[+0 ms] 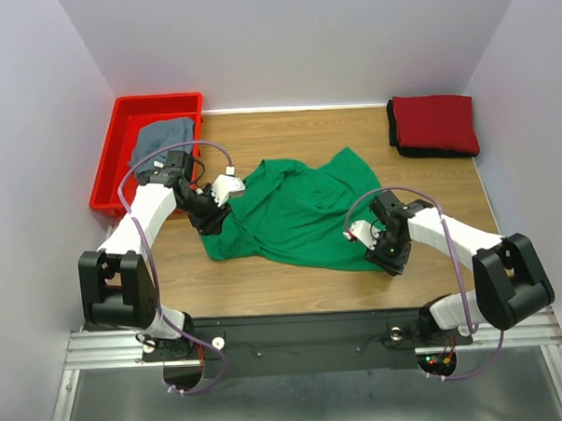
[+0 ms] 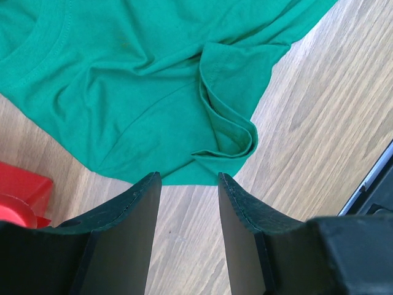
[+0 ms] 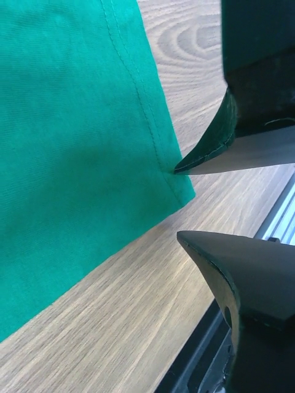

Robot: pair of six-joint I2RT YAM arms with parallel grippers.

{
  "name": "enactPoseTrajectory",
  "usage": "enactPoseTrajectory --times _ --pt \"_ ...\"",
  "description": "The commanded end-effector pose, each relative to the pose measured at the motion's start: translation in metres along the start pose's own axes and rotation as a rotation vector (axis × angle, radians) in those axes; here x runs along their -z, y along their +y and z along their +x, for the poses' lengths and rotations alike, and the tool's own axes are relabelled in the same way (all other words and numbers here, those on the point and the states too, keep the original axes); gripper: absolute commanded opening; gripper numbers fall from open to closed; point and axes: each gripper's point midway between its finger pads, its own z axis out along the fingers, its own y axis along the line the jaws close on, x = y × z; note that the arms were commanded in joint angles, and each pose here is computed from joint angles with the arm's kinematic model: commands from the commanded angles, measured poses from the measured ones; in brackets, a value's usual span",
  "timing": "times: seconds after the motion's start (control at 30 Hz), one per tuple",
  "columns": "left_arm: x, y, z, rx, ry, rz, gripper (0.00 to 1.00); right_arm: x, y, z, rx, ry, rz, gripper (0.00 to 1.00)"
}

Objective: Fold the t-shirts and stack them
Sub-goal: Flatten the tshirt out

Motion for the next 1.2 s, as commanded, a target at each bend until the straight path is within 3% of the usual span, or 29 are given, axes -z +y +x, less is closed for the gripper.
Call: enactPoseTrajectory --times 0.0,0.23,0.33,0.37,0.47,0.7,0.97,1.17 --pt "0.002 -0.003 0.001 0.002 0.005 0.019 0.54 0.002 -0.003 -0.013 0.025 -0.049 0.025 0.48" --pt "0.006 -0.003 0.005 0.005 0.007 0.024 0.54 -0.011 -0.001 -0.003 0.057 0.000 0.040 0.43" --pt "0.012 -0.009 0.006 0.000 0.001 0.048 0.54 -0.017 -0.005 0.003 0.068 0.029 0.069 0.31" --pt "0.014 -0.010 0.008 -0.030 0.004 0.053 0.54 -0.018 -0.006 0.006 0.072 0.042 0.073 0.17" --pt "0.011 -0.010 0.021 -0.053 0.041 0.019 0.55 -0.022 -0.005 0.008 0.076 0.054 0.067 0.01" --pt "-0.013 -0.008 0.037 -0.066 0.063 0.055 0.57 -0.016 -0.006 0.004 0.064 0.052 0.069 0.01" --pt "-0.022 -0.006 0.042 -0.408 0.047 0.121 0.59 -0.012 -0.010 -0.004 0.039 0.053 0.062 0.01" --pt "-0.024 -0.009 0.037 -0.571 0.018 0.193 0.59 -0.013 -0.010 -0.006 0.032 0.058 0.048 0.01"
